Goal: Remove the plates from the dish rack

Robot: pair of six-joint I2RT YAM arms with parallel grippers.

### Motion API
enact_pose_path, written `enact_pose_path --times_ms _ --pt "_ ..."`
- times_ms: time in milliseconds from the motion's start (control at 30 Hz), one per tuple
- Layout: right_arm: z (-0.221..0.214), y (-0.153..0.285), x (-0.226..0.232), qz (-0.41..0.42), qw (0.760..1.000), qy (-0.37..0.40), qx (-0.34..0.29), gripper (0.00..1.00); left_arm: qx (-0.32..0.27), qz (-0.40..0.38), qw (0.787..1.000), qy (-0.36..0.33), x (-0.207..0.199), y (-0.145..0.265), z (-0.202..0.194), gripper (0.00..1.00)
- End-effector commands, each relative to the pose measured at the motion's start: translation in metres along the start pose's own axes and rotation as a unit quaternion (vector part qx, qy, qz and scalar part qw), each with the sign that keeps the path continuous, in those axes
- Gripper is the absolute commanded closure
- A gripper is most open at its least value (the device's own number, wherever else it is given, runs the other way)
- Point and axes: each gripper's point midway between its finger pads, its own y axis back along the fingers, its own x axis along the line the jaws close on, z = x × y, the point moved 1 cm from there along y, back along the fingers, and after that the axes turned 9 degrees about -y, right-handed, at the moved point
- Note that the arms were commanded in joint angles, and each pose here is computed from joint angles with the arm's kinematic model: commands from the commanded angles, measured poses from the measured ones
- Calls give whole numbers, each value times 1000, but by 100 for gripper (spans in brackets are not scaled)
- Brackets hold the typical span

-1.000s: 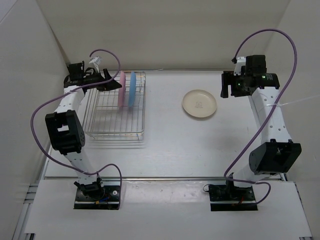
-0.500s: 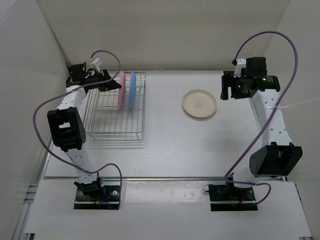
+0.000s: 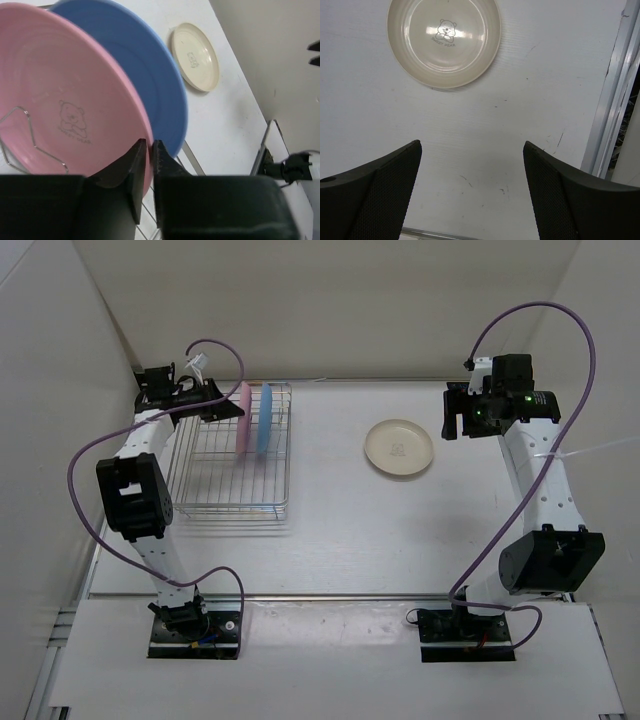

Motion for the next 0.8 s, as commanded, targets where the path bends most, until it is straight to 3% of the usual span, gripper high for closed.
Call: enact_pose_path --times_ms 0,100,433,767 --pt "8 6 2 -1 1000 3 -22 15 -3 9 1000 -17 3 -1 7 80" --pt "8 6 2 -1 1000 3 -22 15 -3 9 1000 -16 2 0 8 89" --pt "3 2 1 -1 1000 2 -13 15 -7 10 1000 -29 -12 8 19 89" --pt "-2 -3 2 5 1000 -4 -4 15 -38 3 997 -68 -49 36 57 89"
